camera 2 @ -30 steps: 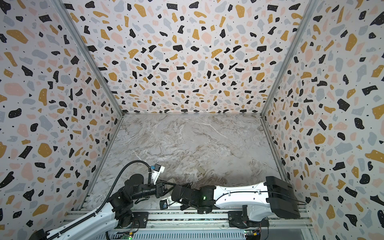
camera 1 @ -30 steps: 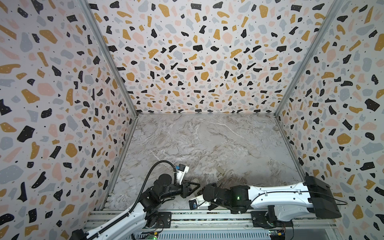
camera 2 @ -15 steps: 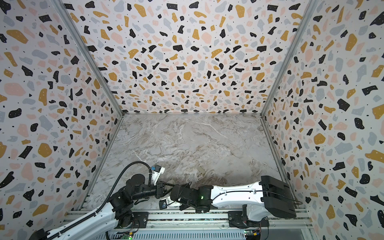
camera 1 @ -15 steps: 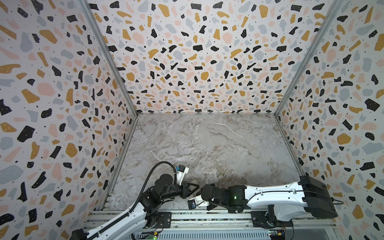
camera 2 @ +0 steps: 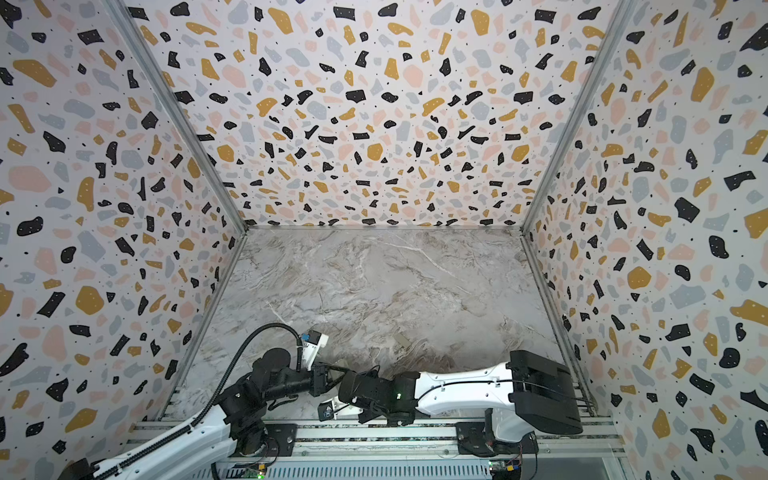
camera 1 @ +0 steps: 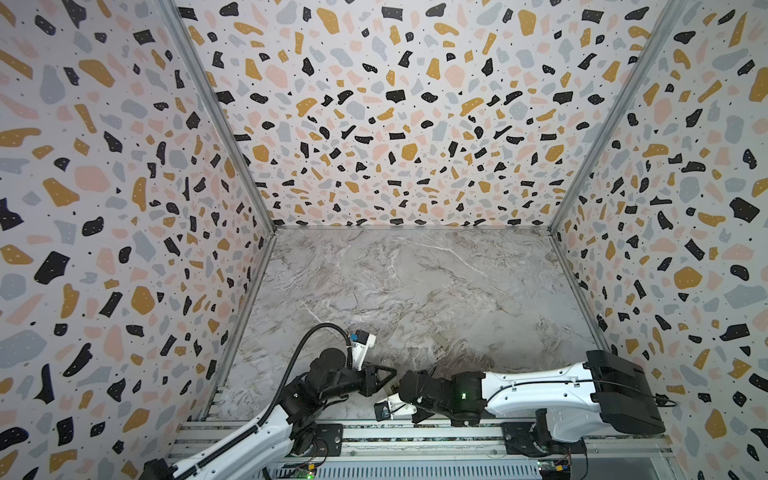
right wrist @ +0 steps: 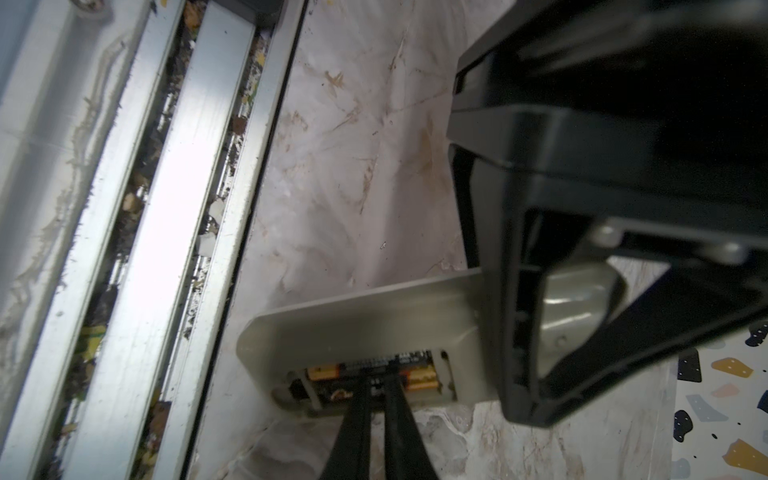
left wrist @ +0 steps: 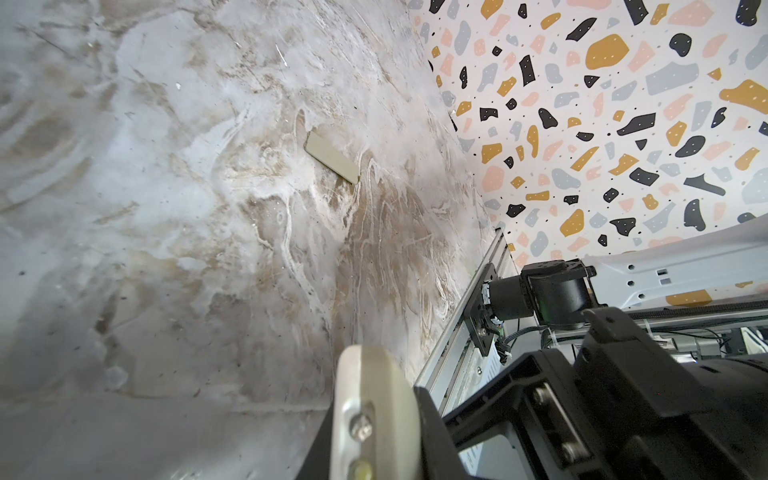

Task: Load the batteries into the remote control
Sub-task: 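Lift the right gripper off the remote and move it to the beige cover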

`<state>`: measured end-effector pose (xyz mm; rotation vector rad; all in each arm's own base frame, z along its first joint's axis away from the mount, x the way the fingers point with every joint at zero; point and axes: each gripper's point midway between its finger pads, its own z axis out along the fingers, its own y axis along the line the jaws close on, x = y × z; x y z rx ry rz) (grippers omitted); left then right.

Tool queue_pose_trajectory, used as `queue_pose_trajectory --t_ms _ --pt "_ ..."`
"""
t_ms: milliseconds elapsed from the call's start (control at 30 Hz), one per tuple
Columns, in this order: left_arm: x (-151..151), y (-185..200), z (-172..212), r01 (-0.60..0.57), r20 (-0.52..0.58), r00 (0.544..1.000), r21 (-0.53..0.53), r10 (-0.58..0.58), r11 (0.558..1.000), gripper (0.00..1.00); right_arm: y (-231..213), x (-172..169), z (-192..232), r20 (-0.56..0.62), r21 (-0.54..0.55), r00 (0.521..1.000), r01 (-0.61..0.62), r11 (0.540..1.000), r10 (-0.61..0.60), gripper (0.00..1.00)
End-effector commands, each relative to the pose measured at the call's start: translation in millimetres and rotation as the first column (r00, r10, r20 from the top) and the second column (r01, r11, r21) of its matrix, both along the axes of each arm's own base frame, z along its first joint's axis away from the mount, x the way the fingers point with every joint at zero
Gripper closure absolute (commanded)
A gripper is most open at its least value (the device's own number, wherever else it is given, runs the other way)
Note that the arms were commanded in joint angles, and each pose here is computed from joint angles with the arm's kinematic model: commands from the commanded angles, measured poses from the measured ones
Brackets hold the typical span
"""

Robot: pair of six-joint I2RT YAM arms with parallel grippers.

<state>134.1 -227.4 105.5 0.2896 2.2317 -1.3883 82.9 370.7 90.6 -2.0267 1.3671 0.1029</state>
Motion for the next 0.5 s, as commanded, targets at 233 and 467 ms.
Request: queue_pose_trajectory --t_ms 233,467 --pt "-1 -16 64 0.090 0.161 0.985 -0.167 -0.063 0.982 1.00 -14 12 -7 0.012 -0.029 0.997 0.078 0.997 -0.078 0.87" --pt "10 -13 51 0.023 0.146 0.989 -0.121 -0.006 0.992 1.00 -17 33 40 -0.060 0.158 0.970 0.243 0.957 -0.236 0.73"
